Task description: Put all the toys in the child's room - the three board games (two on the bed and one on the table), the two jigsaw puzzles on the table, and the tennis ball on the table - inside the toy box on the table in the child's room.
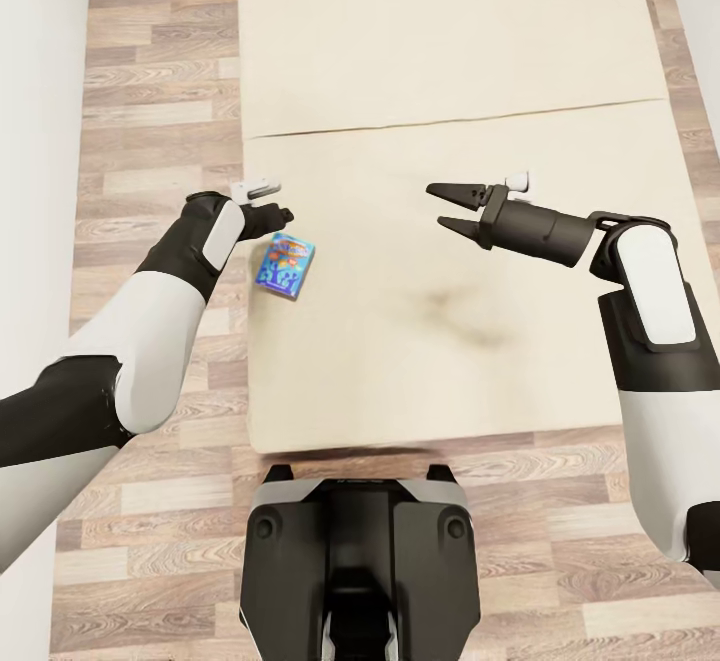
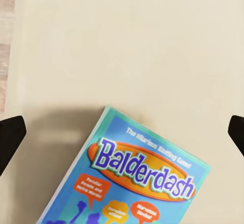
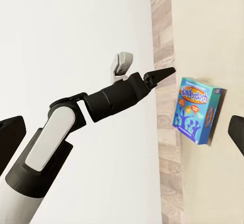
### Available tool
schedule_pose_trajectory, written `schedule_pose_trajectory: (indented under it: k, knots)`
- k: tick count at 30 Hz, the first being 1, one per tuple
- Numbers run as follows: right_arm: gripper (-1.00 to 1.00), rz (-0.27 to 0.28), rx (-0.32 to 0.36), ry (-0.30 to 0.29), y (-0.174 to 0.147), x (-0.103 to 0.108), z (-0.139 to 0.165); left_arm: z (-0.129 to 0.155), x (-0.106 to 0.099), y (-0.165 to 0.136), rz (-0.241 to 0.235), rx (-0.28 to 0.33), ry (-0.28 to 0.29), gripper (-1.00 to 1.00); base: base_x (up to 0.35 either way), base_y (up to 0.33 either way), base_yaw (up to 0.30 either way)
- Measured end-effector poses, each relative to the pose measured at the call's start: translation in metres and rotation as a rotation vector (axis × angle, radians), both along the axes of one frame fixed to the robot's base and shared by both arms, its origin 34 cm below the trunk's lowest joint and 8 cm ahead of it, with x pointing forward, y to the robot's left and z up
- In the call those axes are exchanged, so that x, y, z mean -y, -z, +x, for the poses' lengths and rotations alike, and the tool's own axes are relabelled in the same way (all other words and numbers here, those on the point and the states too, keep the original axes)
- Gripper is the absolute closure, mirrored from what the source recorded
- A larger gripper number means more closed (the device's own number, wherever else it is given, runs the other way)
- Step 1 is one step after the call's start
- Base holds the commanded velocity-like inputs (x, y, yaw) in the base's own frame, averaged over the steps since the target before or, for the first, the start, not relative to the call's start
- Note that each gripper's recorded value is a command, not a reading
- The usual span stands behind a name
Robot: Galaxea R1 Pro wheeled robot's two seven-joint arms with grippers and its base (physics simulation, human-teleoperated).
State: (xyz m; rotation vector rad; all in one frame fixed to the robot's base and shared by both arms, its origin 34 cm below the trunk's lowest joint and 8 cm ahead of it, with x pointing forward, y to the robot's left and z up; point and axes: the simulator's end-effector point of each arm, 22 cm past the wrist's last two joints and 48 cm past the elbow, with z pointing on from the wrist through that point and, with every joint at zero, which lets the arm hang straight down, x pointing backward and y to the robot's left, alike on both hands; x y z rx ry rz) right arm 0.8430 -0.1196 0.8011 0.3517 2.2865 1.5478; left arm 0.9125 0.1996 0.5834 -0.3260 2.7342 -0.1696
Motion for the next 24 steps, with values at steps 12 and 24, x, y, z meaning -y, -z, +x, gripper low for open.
schedule_pose_trajectory:
  k: [12,24]
  knots:
    - [-1.00,0.000,-0.020,-0.001,0.014,0.000,-0.004,-0.008,0.001,0.016,-0.002,-0.020,0.001,-1.00,0.000,0.000,0.000]
    - [-1.00,-0.002,-0.039,0.000,0.029,0.000,-0.008,-0.017,0.005,0.031,-0.006,-0.038,0.002,-1.00,0.000,0.000,0.000]
